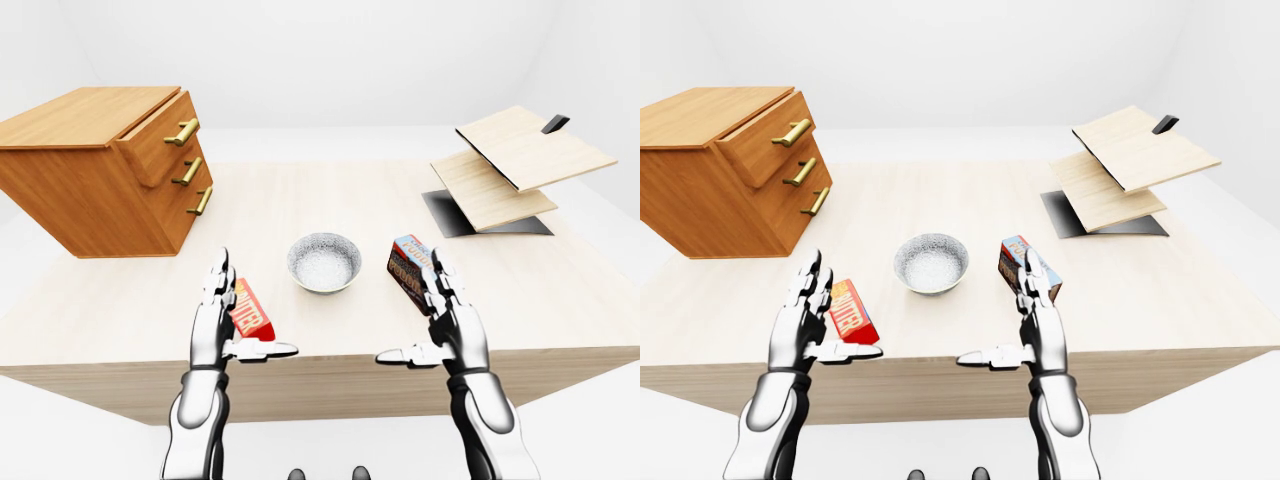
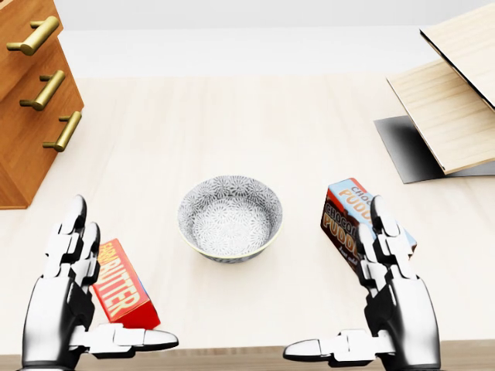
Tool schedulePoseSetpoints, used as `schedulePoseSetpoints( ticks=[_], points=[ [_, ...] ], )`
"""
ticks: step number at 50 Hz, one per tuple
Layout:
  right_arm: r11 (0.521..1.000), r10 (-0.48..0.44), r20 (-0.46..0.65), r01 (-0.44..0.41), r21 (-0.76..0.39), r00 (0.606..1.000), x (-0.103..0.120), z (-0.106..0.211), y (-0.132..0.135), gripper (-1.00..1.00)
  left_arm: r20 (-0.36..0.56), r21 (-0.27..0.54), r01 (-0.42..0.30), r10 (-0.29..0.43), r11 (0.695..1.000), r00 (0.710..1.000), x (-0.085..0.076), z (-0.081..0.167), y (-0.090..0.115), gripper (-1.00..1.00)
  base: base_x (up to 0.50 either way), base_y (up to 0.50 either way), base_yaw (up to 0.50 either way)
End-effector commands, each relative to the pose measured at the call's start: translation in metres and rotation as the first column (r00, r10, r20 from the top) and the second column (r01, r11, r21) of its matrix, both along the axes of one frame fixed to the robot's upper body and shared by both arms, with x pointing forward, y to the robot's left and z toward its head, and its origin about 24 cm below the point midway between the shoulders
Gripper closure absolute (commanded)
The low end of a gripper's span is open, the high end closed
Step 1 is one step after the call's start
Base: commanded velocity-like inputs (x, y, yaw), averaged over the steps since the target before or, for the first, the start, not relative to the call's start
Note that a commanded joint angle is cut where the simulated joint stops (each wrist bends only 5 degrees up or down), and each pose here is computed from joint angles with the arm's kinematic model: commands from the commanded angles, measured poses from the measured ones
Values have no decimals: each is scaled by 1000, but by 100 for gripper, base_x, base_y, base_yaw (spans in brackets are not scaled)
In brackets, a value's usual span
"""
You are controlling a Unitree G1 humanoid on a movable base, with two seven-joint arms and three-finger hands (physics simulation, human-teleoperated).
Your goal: Close the top drawer of the cabinet and put the bowl on top of it.
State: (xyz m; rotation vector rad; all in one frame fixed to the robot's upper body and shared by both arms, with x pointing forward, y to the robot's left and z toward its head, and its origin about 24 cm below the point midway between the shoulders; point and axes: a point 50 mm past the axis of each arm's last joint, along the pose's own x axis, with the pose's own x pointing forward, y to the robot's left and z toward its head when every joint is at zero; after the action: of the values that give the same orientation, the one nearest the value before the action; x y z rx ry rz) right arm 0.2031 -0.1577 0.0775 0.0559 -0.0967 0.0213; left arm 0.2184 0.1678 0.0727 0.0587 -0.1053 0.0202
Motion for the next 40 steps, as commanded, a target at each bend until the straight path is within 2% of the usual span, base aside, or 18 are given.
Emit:
schedulePoseSetpoints(
  ticks=[1, 20, 40],
  points=[
    [1000, 1, 16, -1, 0, 1000, -7, 5, 0, -100, 46, 9, -8, 8, 1000, 999, -11, 10, 2, -100, 0, 0, 0],
    [1000, 9, 8, -9, -11, 1000, -9, 4, 1, -100, 40, 7, -13, 13, 1000, 999, -5, 8, 3, -100, 0, 0, 0],
    [999, 22, -6, -22, -23, 1000, -8, 0, 3, -100, 45, 17, -10, 9, 1000, 999, -9, 8, 1, -100, 2, 0, 0]
  ],
)
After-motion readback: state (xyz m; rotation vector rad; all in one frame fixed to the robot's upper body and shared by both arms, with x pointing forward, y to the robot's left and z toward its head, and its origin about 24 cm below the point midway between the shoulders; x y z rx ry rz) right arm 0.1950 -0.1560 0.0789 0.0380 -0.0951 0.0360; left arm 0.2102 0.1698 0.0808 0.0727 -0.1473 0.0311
